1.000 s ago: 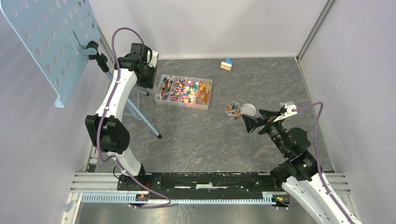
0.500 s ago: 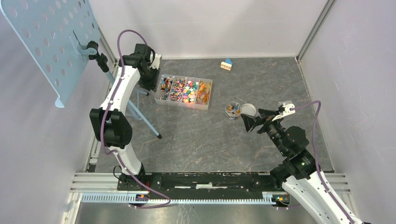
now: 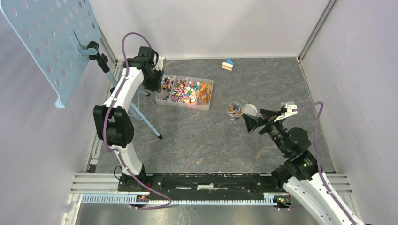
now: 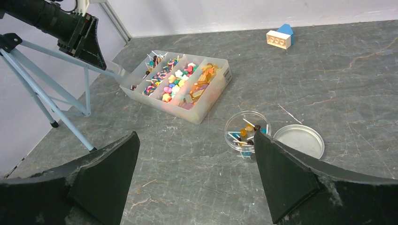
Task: Pack the candies
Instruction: Scoop the fake candies from the storage box.
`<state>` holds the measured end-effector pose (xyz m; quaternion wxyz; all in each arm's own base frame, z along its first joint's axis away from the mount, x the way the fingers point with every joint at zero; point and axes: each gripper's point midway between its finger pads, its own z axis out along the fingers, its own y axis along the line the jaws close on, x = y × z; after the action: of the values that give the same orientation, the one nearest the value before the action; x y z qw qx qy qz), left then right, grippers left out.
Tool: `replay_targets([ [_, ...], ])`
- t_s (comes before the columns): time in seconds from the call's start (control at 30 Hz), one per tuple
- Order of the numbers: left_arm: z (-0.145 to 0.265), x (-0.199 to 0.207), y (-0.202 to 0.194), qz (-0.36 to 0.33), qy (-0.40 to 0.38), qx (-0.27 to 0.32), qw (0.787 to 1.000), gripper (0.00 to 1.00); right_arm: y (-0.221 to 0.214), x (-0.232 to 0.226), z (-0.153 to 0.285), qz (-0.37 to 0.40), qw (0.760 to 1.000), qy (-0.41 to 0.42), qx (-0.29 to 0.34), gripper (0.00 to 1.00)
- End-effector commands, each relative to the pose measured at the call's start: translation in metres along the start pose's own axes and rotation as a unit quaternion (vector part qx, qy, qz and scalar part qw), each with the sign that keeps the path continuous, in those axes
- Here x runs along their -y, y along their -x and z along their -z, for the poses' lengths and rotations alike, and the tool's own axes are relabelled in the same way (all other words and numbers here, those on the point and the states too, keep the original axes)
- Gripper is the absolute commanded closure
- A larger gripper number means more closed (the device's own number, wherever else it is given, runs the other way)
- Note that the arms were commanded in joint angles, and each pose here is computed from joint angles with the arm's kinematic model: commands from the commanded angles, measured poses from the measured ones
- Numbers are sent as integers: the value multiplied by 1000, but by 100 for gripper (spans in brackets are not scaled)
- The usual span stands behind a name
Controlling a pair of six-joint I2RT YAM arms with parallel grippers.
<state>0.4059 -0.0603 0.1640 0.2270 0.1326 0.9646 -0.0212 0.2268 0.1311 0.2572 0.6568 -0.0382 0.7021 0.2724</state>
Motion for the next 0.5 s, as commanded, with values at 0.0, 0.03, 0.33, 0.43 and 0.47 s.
replay_targets([
  [0.0,-11,6,14,-14,-13,31,999,98,13,0,0,3,1000,-2,26,2],
  [0.03,-13,5,12,-13,-11,30,999,98,13,0,0,4,1000,-2,26,2],
  [0.33,-27,6,-8,-5,-4,27,1000,98,10,1,-1,5,1000,-4,22,2],
  [0.43,-29,4,-15,-6,1,24,1000,98,9,2,-1,5,1000,-6,21,2],
  [0.47,-30,4,-17,-6,2,22,1000,98,8,2,-1,5,1000,-5,21,2],
])
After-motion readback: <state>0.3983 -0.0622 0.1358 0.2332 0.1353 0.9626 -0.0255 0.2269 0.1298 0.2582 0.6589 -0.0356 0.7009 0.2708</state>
